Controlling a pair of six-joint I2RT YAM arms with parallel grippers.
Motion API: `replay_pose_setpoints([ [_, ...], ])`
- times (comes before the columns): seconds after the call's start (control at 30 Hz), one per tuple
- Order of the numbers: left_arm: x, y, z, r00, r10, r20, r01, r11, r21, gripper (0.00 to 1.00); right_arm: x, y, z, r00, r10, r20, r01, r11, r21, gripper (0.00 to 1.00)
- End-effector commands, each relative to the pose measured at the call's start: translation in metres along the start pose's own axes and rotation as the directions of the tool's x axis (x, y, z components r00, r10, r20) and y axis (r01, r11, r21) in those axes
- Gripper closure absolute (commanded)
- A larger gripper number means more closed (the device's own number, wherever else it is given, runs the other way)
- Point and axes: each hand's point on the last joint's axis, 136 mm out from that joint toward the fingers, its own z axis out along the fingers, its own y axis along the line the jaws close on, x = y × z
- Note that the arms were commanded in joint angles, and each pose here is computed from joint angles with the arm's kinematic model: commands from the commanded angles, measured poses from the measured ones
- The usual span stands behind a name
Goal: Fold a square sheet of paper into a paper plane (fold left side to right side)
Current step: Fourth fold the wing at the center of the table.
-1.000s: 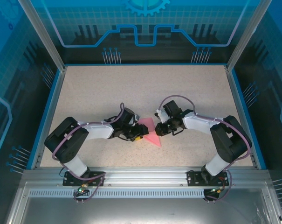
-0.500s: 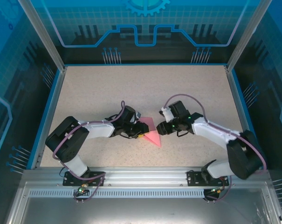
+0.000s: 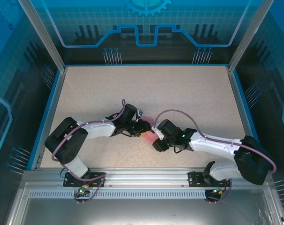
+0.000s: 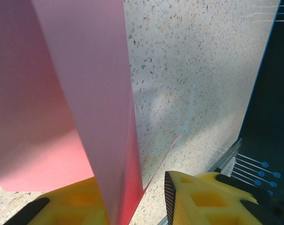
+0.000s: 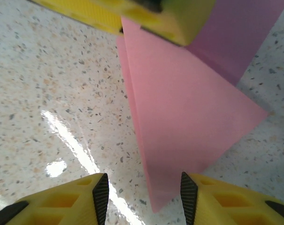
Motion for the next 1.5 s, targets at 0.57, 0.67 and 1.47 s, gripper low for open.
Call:
replay_pose_setpoints([
  [0.57,-0.005,-0.016,-0.01,1.0,0.001,0.019,-0.001,1.0,-0.013,0.75,-0.016,-0.001,0.027,0.999,-0.039,-0.01,0.04,0.997,0.073,0.69],
  [0.67,-0.005,-0.015,-0.011,1.0,0.004,0.023,-0.003,1.0,-0.018,0.74,-0.013,-0.003,0.028,0.999,-0.035,-0.018,0.036,0.996,0.076,0.75],
  [1.47,-0.004,0.015,-0.068,0.992,-0.002,0.129,0.01,0.998,-0.056,0.54,0.004,0.004,0.031,0.993,0.11,-0.039,-0.114,0.986,-0.123,0.93],
])
